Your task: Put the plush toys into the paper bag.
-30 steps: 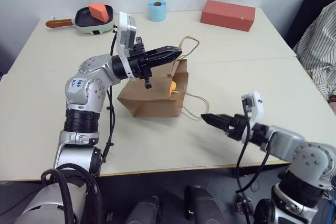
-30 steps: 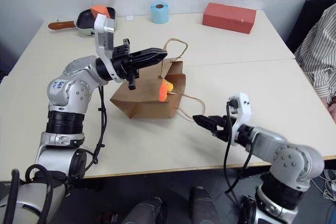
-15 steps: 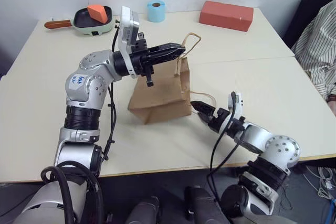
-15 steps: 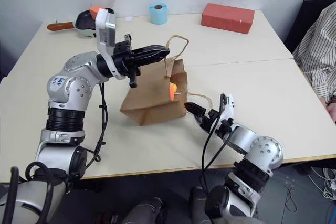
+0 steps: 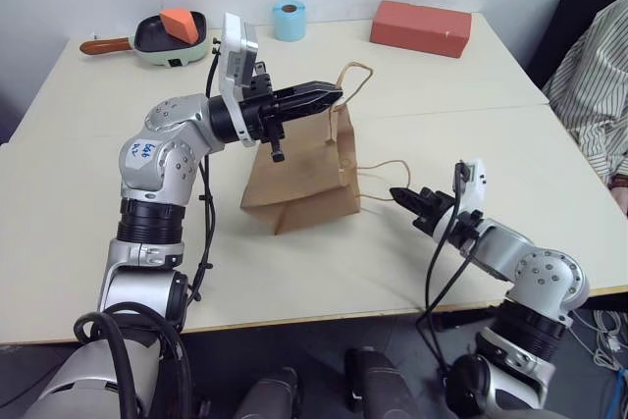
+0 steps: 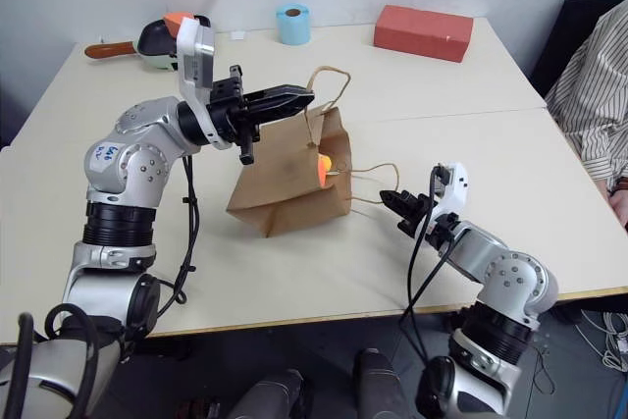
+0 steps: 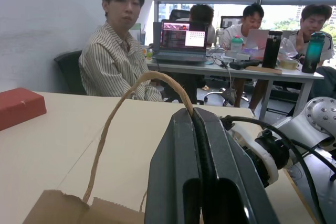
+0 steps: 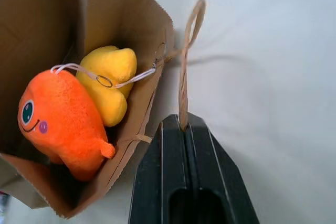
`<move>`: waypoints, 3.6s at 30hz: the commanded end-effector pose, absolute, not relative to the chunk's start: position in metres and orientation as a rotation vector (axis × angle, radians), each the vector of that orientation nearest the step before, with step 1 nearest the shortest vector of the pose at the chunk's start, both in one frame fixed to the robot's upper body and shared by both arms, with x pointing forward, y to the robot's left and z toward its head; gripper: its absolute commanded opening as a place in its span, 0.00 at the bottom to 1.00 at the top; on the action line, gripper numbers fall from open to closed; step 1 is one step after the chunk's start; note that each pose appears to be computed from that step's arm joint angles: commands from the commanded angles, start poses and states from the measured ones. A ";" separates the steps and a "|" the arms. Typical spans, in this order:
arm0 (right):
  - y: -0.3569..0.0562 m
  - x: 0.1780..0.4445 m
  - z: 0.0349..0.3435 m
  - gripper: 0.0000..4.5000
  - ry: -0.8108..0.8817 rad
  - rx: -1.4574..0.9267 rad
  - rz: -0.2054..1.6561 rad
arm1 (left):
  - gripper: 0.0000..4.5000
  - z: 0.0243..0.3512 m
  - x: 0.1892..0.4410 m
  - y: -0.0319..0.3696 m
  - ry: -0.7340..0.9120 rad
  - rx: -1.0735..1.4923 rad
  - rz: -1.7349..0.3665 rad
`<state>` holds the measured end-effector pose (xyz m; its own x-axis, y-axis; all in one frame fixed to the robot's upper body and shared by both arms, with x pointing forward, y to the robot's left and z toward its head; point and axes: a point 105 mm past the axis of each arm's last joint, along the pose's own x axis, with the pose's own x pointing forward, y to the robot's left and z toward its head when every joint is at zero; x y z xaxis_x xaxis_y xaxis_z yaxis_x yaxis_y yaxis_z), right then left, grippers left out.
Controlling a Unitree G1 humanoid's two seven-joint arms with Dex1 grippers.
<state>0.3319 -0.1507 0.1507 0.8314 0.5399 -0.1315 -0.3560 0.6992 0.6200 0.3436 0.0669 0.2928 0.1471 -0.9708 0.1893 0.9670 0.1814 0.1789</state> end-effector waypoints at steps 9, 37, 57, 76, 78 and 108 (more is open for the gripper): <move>-0.130 0.281 0.331 0.01 -0.265 0.207 0.948 | 0.00 0.330 0.346 0.076 -0.441 -0.052 -1.302; -0.120 0.310 0.290 0.00 -0.236 0.021 0.785 | 0.04 0.302 0.349 0.078 -0.368 -0.084 -1.237; -0.142 0.240 0.238 0.63 -0.045 -0.092 0.938 | 0.99 0.234 0.277 0.120 -0.065 0.002 -1.213; -0.088 0.315 0.170 0.01 -0.004 -0.221 0.858 | 1.00 0.189 0.322 0.057 -0.069 0.056 -1.209; -0.089 0.316 0.167 0.01 0.002 -0.223 0.852 | 1.00 0.191 0.323 0.056 -0.079 0.037 -1.208; -0.173 0.202 0.232 0.35 -0.006 -0.214 1.054 | 0.00 0.218 0.332 0.069 -0.101 0.044 -1.551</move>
<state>0.2294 -0.1761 0.2079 0.5915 0.7961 -0.1280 -0.8048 0.5731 -0.1546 0.3440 0.0678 0.2010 0.1522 -0.9881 0.0224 0.9874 0.1529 0.0396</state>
